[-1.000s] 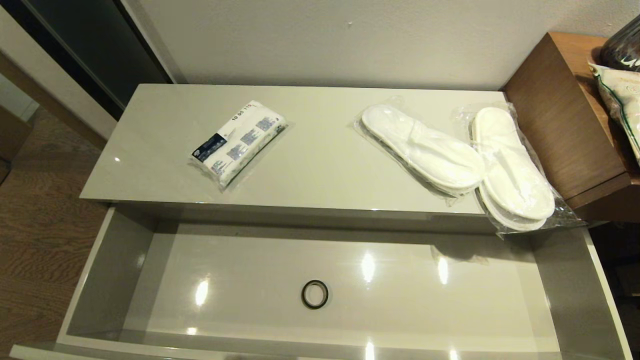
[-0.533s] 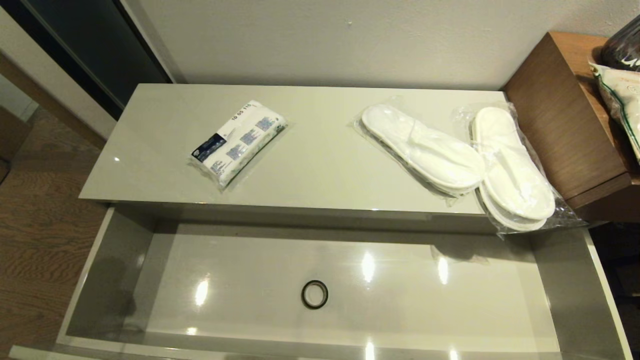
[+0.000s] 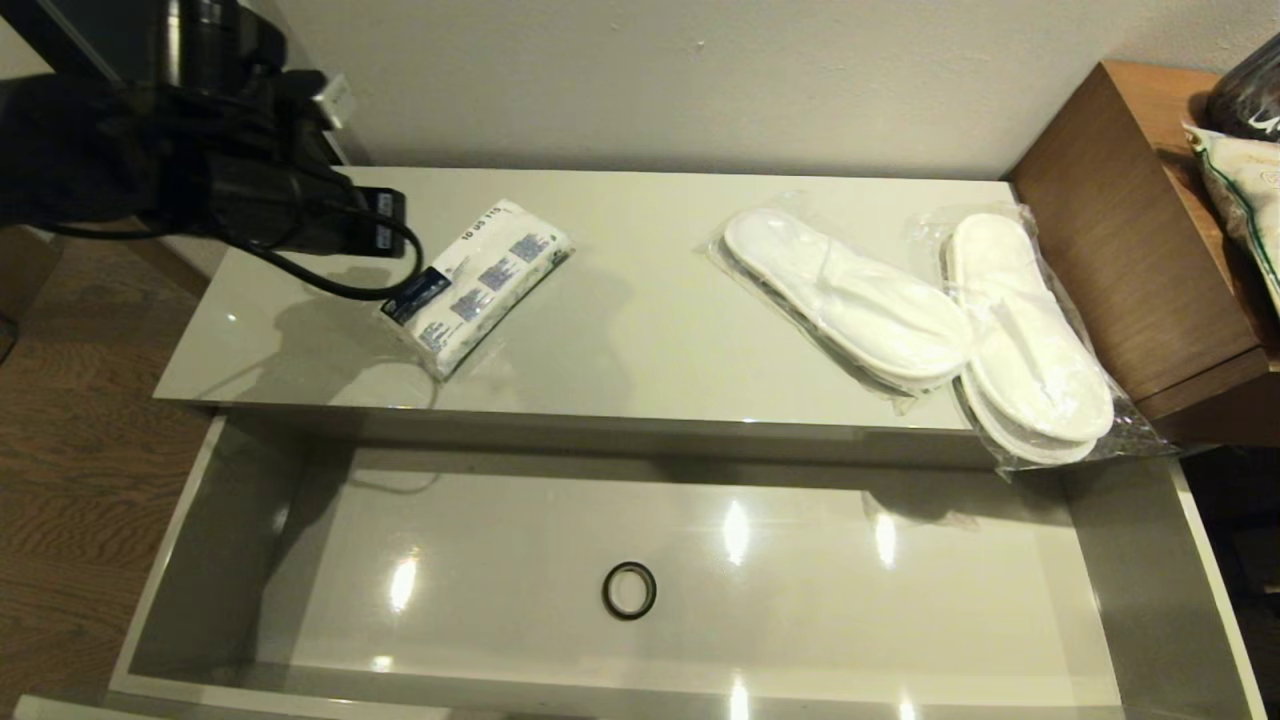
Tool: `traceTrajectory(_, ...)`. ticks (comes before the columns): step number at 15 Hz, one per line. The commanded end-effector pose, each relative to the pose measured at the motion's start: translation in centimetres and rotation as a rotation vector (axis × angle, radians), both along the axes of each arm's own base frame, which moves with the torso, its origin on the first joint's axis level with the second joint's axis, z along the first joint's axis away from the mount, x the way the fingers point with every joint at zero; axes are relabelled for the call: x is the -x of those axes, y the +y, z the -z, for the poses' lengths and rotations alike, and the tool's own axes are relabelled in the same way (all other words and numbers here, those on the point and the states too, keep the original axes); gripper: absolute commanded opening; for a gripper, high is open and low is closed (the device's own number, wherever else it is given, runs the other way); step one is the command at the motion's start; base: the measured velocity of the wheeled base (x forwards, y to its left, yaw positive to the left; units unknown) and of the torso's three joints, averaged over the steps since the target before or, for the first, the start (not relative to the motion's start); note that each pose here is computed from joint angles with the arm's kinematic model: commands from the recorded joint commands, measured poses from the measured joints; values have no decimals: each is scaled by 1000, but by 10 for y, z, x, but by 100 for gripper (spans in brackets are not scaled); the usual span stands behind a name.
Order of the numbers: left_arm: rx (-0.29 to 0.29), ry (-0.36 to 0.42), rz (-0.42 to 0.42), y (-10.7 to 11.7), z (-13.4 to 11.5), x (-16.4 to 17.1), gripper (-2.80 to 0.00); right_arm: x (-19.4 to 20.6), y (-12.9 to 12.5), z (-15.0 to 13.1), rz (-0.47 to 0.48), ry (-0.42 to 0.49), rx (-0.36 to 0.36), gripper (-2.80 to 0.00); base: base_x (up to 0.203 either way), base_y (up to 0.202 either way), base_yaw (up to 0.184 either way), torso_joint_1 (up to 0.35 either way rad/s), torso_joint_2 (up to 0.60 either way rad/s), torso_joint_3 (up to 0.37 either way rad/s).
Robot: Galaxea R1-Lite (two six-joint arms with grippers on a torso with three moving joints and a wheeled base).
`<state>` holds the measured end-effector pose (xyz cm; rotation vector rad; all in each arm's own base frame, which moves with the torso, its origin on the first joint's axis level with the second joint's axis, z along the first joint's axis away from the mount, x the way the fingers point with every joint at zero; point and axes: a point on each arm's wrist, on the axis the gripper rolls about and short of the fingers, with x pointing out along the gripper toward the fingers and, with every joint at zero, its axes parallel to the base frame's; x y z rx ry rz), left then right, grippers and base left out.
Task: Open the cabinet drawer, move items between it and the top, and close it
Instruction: Pick up the tissue on the table
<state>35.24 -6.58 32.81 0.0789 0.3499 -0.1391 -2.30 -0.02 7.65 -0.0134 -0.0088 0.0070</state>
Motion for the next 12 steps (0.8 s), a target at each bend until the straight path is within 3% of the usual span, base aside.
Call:
traceTrajectory(1, -10, 58, 42, -22, 24, -19, 0, 0, 0, 0, -1, 0, 0, -280, 0, 0, 0, 0, 0, 0)
traceTrajectory(4, -6, 61, 60, -31, 25, -18, 0, 0, 0, 0, -1, 0, 0, -280, 0, 0, 0, 0, 0, 0)
traceTrajectory(7, -46, 78, 34, -30, 29, -17, 0, 0, 0, 0, -1, -2, 0, -280, 0, 0, 0, 0, 0, 0)
traceTrajectory(12, -182, 205, 89, -33, 69, -12, 0, 0, 0, 0, -1, -2, 0, -280, 0, 0, 0, 0, 0, 0)
